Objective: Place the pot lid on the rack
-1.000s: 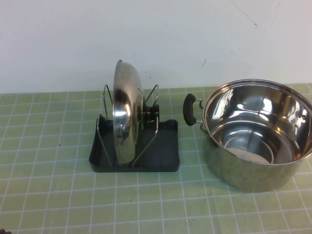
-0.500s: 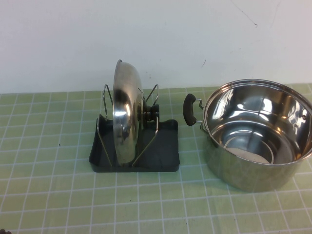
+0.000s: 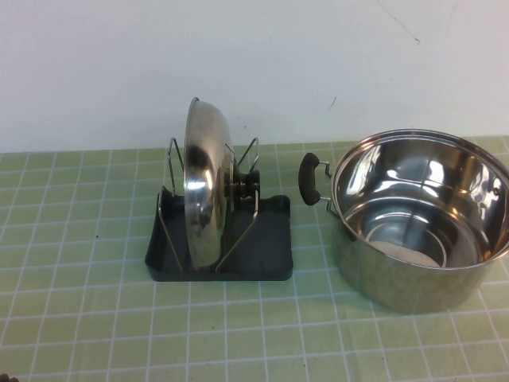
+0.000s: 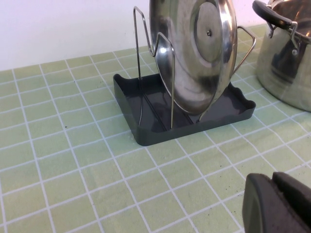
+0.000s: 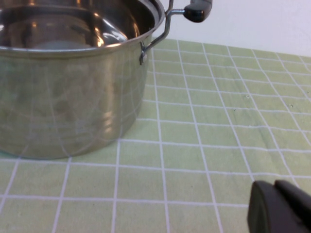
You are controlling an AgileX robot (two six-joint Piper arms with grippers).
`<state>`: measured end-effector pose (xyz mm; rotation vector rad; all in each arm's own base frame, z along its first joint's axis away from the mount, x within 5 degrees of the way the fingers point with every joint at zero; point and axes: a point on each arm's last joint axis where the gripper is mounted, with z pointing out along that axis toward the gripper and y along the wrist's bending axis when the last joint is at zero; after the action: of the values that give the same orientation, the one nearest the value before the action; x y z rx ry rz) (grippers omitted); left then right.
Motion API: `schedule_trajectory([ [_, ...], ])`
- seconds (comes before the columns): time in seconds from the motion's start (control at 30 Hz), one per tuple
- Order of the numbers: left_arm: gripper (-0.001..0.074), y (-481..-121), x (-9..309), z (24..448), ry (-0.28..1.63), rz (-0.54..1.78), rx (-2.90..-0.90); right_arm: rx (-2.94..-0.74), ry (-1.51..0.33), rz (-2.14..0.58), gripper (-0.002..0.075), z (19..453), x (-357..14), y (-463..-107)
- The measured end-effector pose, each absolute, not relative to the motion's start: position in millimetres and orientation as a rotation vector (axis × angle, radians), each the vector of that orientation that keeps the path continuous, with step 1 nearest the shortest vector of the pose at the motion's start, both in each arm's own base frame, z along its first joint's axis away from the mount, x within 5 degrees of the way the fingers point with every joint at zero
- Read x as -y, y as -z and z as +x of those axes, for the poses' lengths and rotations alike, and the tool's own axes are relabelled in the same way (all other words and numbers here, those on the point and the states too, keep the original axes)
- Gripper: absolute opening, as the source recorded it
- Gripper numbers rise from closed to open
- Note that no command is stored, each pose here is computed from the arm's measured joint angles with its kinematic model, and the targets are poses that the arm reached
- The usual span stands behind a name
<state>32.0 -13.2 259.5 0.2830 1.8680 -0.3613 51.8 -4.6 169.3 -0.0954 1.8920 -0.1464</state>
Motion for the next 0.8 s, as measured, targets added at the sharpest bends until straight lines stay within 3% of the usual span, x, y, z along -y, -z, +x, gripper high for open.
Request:
schedule_trajectory([
  [0.33, -0.0002, -250.9, 8.6, 38.8, 0.223, 0.275, -1.789, -1.892, 0.145, -0.094, -0.0001, 51.8, 4.6, -169.3],
  [0.63, -0.0002, -188.1, -3.5, 57.7, 0.015, -0.116, -1.771, -1.894, 0.144, -0.092, -0.0001, 51.7, 4.6, -169.2],
  [0.8, -0.0002, -183.3, -7.9, 55.4, -0.028, -0.220, -1.743, -1.894, 0.144, -0.092, -0.0001, 51.7, 4.6, -169.2],
])
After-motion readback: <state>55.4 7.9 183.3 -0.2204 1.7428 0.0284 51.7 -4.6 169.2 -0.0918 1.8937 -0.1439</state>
